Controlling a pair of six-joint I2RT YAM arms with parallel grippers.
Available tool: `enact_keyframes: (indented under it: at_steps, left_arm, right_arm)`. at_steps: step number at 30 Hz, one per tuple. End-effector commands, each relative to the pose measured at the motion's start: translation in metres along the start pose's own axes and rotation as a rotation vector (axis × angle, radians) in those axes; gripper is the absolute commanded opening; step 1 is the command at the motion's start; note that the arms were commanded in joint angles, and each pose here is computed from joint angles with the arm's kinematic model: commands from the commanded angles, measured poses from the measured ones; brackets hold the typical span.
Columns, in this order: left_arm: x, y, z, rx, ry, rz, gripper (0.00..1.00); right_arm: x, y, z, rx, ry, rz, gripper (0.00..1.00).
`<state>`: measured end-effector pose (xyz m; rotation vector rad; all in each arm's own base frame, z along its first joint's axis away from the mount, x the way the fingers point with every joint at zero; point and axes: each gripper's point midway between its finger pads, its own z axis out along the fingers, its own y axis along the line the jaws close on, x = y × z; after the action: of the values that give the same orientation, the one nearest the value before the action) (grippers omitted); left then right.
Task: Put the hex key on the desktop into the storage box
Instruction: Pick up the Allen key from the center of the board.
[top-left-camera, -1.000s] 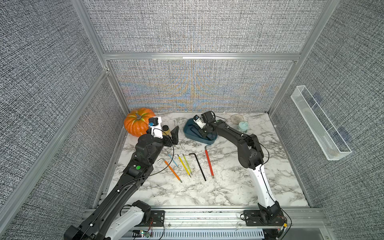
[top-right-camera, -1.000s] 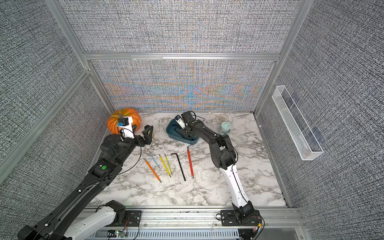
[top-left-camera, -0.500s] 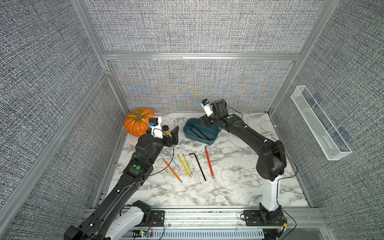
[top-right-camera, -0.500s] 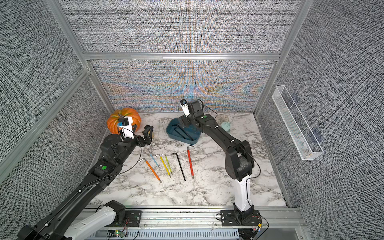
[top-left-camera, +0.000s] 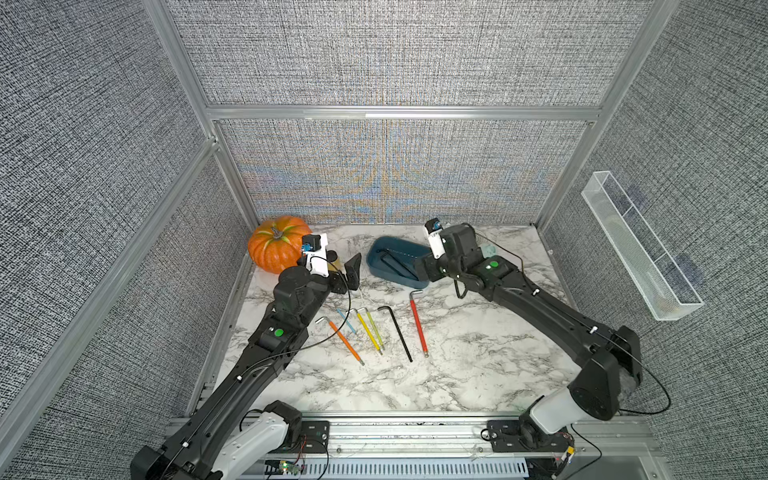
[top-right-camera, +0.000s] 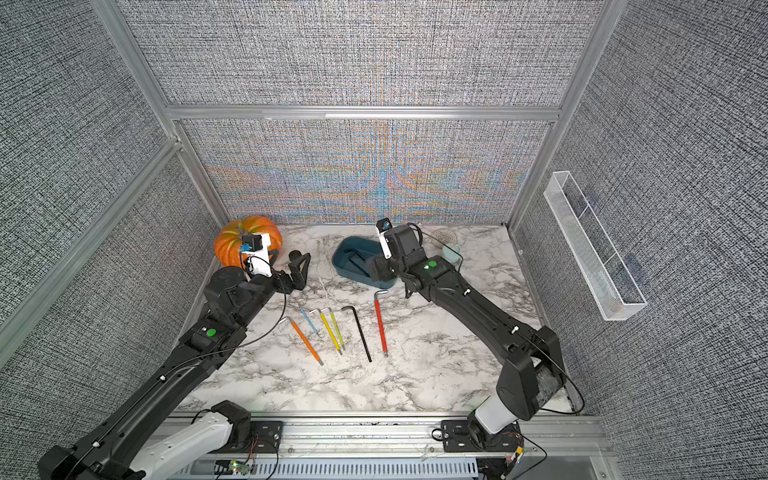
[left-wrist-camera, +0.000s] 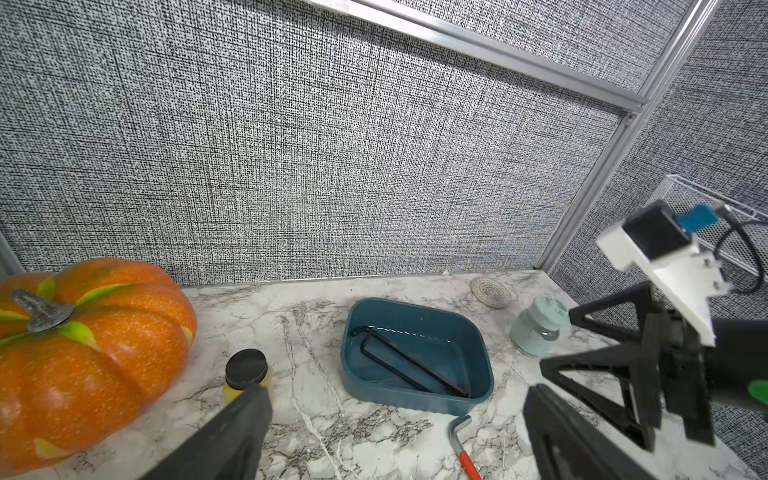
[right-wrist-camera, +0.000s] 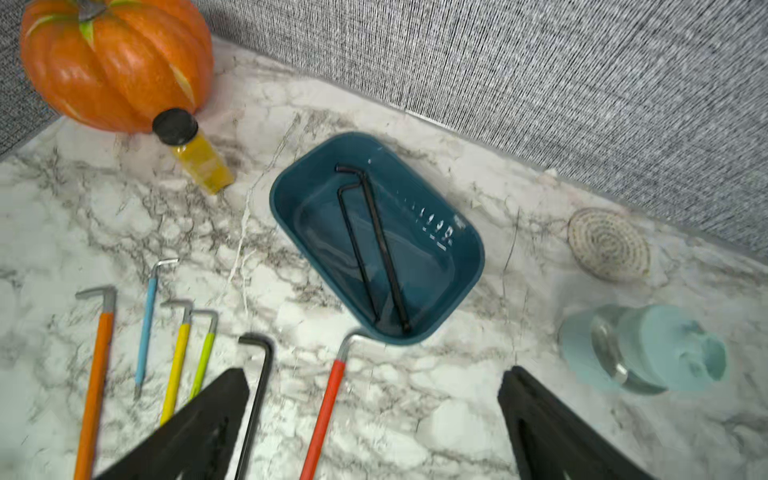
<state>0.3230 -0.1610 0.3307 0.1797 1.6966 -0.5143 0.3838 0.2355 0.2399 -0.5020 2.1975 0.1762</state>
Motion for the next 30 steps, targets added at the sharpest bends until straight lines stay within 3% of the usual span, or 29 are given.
enact_keyframes:
  at_steps: [1,14,30]
  left_arm:
    - [-0.005,-0.005,0.001,0.026,-0.019,-0.015,1.0]
    - [-0.002,-0.002,0.0,0.015,-0.026,-0.059,1.0]
    - [0.004,0.0,0.002,0.006,-0.008,-0.058,1.0]
  right_arm:
    - [0.031,0.001,-0.004,0.024,0.086,0.059,0.99]
    - [0.132,0.058,0.034,-0.038,0.363,0.112,0.99]
    - [0.186,0.068,0.078,-0.009,0.507,0.135,0.9]
